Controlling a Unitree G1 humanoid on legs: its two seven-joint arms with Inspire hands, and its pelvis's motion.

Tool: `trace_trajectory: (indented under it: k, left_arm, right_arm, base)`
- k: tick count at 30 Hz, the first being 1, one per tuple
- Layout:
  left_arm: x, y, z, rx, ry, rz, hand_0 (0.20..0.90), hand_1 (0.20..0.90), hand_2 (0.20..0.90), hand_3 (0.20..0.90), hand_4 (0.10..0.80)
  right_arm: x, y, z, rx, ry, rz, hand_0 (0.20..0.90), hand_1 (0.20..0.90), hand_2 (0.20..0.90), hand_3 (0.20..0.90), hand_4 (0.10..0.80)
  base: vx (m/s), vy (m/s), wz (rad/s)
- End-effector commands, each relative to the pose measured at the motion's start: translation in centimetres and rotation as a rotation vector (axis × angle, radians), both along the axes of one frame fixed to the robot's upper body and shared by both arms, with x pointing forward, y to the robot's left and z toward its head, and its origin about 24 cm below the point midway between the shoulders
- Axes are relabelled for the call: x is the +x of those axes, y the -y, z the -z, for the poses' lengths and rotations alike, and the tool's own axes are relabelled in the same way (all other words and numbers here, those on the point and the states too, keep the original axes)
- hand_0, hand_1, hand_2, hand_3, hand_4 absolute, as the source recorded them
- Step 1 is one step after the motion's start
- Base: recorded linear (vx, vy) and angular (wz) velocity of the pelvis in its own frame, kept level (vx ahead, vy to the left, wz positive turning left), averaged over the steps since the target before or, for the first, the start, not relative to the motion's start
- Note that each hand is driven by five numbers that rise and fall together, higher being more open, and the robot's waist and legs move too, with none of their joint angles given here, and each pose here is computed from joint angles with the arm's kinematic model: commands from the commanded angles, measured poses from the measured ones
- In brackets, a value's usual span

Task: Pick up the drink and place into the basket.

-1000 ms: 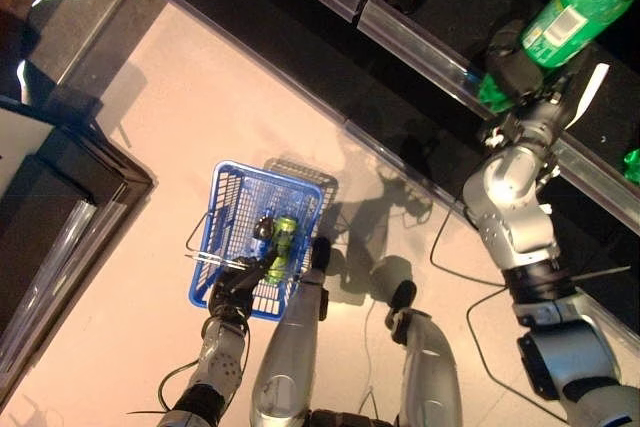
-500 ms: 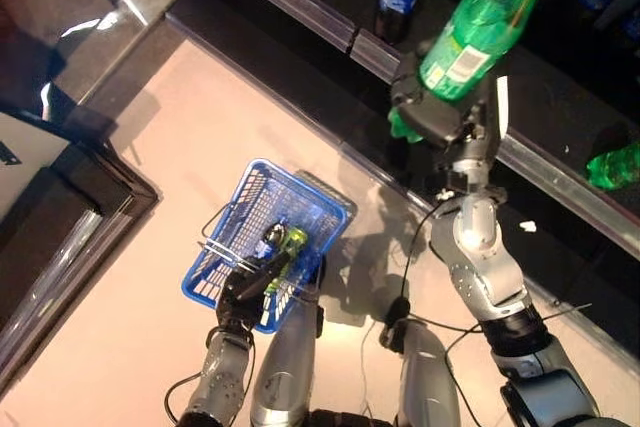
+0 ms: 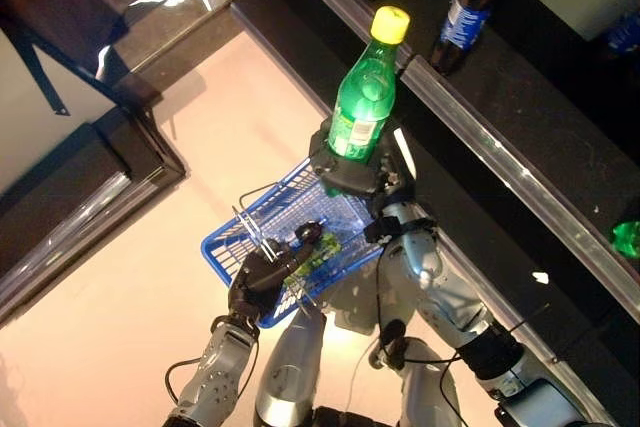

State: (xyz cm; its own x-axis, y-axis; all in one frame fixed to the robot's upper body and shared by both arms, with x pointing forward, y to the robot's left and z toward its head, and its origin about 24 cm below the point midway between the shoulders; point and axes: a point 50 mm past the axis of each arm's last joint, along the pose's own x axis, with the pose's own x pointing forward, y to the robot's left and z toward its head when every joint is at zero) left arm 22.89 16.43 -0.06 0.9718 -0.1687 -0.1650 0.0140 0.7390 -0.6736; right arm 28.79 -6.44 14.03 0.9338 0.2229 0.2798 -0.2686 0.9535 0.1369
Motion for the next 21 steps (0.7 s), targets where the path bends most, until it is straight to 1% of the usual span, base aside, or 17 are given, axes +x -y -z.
trace_trajectory:
  k: [1, 6, 9, 11, 14, 17, 21]
  left_arm:
    - [0.2, 2.9, -14.2, -0.148, 0.793, 0.26, 0.3, 0.3, 0.3, 0.2, 0.1]
    - [-0.3, 3.8, -15.5, -0.188, 0.857, 0.376, 0.3, 0.3, 0.3, 0.2, 0.1]
    - [-0.6, 4.2, -16.0, -0.244, 0.876, 0.44, 0.3, 0.3, 0.3, 0.2, 0.1]
    - [-1.1, 4.7, -16.5, -0.272, 0.923, 0.522, 0.3, 0.3, 0.3, 0.2, 0.1]
    - [-1.7, 5.5, -16.9, -0.318, 0.941, 0.628, 0.3, 0.3, 0.3, 0.2, 0.1]
    - [-2.0, 6.0, -17.1, -0.349, 0.953, 0.699, 0.3, 0.3, 0.3, 0.2, 0.1]
    - [-2.9, 7.4, -17.8, -0.388, 1.001, 0.836, 0.3, 0.3, 0.3, 0.2, 0.1]
  right_arm:
    - [-2.0, -2.8, -7.5, 0.202, 0.328, -0.149, 0.3, 0.3, 0.3, 0.2, 0.1]
    - [-1.4, -4.1, -5.6, 0.14, 0.245, -0.158, 0.3, 0.3, 0.3, 0.2, 0.1]
    - [-1.0, -4.5, -4.2, 0.15, 0.173, -0.174, 0.3, 0.3, 0.3, 0.2, 0.1]
    - [-0.6, -4.6, -2.5, 0.16, 0.097, -0.168, 0.3, 0.3, 0.3, 0.2, 0.1]
    - [-0.1, -5.0, -0.7, 0.148, 0.03, -0.162, 0.3, 0.3, 0.3, 0.2, 0.1]
    - [0.1, -5.4, 0.4, 0.147, -0.028, -0.177, 0.3, 0.3, 0.3, 0.2, 0.1]
    - [0.7, -5.4, 2.1, 0.113, -0.087, -0.156, 0.3, 0.3, 0.3, 0.2, 0.1]
  base:
    - [0.019, -0.069, 0.27]
    - [0.014, -0.037, 0.18]
    - [0.016, -0.018, 0.12]
    - [0.018, -0.031, 0.19]
    - [0.02, -0.03, 0.11]
    - [0.007, 0.002, 0.1]
    - [0.006, 0.002, 0.01]
